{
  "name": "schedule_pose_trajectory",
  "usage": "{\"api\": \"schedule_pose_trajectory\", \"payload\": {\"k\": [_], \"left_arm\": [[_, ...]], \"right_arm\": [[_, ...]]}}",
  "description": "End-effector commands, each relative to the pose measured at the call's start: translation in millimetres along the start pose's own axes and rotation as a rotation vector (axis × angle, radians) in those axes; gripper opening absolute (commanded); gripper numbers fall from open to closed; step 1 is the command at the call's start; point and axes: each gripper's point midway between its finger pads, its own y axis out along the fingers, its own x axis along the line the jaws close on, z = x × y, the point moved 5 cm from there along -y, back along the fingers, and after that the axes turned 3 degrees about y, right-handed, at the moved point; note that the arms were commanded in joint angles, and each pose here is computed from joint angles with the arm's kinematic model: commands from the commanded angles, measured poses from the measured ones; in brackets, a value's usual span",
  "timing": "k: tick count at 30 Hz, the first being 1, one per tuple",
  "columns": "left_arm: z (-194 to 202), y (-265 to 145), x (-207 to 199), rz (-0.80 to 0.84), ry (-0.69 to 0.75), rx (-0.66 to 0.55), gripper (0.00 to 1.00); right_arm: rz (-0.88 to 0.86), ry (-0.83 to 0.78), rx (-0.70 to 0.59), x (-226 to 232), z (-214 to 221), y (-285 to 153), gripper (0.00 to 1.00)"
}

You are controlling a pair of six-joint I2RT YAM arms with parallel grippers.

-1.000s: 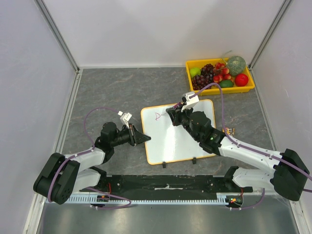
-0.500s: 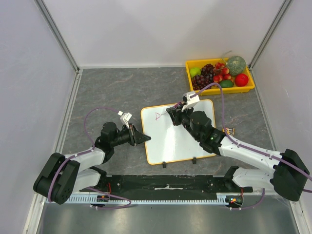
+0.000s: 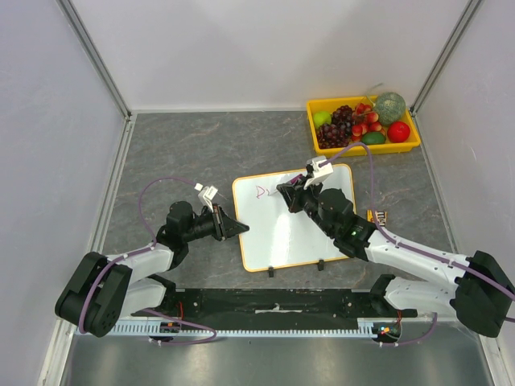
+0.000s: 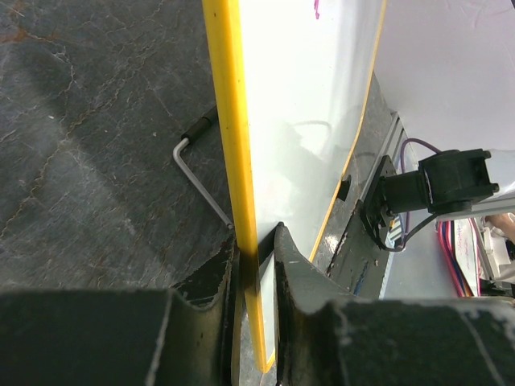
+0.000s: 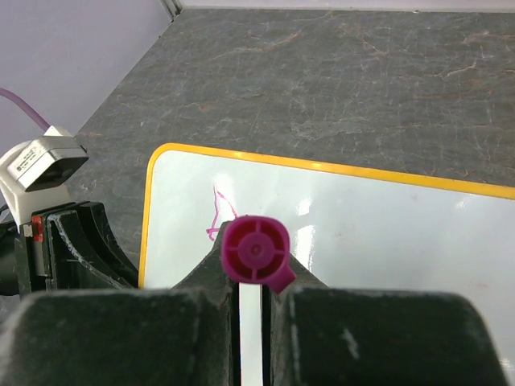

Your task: Write a sentence on the whiteboard

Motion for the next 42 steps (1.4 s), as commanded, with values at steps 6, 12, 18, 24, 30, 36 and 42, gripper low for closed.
{"api": "schedule_pose_trajectory", "payload": {"k": [6, 12, 18, 24, 30, 36, 42], "left_arm": [[7, 0, 13, -0.067, 0.045, 0.023, 0.02], [7, 0, 13, -0.066, 0.047, 0.022, 0.02], [7, 0, 13, -0.066, 0.045, 0.024, 0.02], [7, 0, 14, -0.067, 0.046, 0.023, 0.02], [7, 0, 13, -0.066, 0.044, 0.025, 0.02], [7, 1, 13, -0.066, 0.045, 0.024, 0.02], [7, 0, 14, -0.068, 0.044, 0.022, 0.02]], "right_arm": [[0.048, -0.018, 0.020, -10, 8, 1, 0.00], [0.068, -0.025, -0.022, -8, -7, 4, 0.00], [0.085, -0.024, -0.050, -7, -16, 8, 0.00], [0.100, -0.029, -0.066, -6, -23, 13, 0.00], [0.126, -0.041, -0.068, -8, -26, 13, 0.00], [0.122, -0.047, -0.049, -10, -21, 10, 0.00], [0.109, -0.045, -0.023, -12, -12, 6, 0.00]]}}
